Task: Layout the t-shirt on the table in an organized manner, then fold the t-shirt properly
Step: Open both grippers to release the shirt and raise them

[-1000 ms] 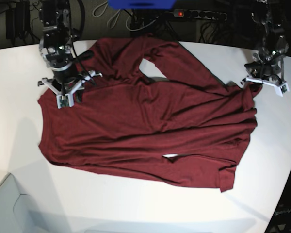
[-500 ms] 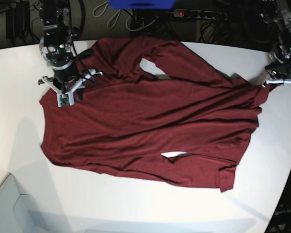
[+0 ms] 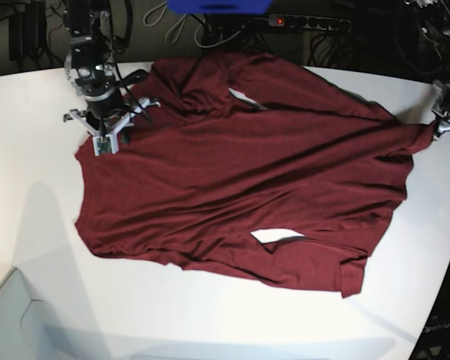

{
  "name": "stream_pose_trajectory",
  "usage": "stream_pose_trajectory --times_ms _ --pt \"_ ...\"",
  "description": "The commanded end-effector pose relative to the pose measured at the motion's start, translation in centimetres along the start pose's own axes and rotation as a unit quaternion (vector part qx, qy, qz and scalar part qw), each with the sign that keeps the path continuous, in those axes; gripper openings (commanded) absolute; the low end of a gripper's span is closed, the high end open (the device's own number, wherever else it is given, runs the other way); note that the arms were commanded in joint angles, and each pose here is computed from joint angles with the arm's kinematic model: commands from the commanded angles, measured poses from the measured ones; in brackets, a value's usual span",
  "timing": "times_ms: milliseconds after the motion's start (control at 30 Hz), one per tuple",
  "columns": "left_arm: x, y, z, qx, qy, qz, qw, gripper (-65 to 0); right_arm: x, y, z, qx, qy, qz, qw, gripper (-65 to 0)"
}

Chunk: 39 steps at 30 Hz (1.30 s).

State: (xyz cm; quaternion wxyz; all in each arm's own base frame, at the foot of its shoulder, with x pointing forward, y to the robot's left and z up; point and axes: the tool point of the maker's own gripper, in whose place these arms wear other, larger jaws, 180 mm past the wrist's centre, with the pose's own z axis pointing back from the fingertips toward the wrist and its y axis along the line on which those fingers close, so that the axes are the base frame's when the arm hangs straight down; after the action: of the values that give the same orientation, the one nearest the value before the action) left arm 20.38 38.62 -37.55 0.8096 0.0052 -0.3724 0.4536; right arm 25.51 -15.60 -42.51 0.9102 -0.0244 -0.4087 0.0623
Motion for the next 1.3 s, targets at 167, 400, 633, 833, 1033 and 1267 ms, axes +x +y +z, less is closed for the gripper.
stream_pose_trajectory --times_ms 167,400,633,833,1033,1267 --pt "-0.9 1.8 -1.6 0.023 0.025 0.031 0.999 -65.0 0.9 -0.9 -1.3 -0.006 -0.011 0.001 0.9999 -51.0" --pt "-1.0 1.4 -1.9 0.019 0.028 0.037 0.999 -65.0 1.3 -2.2 -3.6 -0.016 0.0 0.007 0.9998 -51.0" --pt "0.6 -0.9 -2.5 -0.005 0.011 0.049 0.999 -65.0 3.3 -4.5 -6.4 -0.032 0.002 0.013 0.9994 -51.0" --pt "2.0 -4.5 -3.2 -0.038 -0.003 0.046 0.998 -65.0 5.4 -5.7 -8.3 -0.041 -0.002 0.013 0.9991 -51.0" --pt "3.2 -8.2 -4.6 -0.072 -0.003 0.062 0.995 -65.0 7.9 -6.2 -9.9 -0.044 -0.011 0.005 0.999 -51.0" --pt "4.4 -11.3 -6.7 -0.094 0.011 0.106 0.99 -65.0 12.8 -7.5 -10.7 -0.053 -0.044 0.002 0.9976 -51.0"
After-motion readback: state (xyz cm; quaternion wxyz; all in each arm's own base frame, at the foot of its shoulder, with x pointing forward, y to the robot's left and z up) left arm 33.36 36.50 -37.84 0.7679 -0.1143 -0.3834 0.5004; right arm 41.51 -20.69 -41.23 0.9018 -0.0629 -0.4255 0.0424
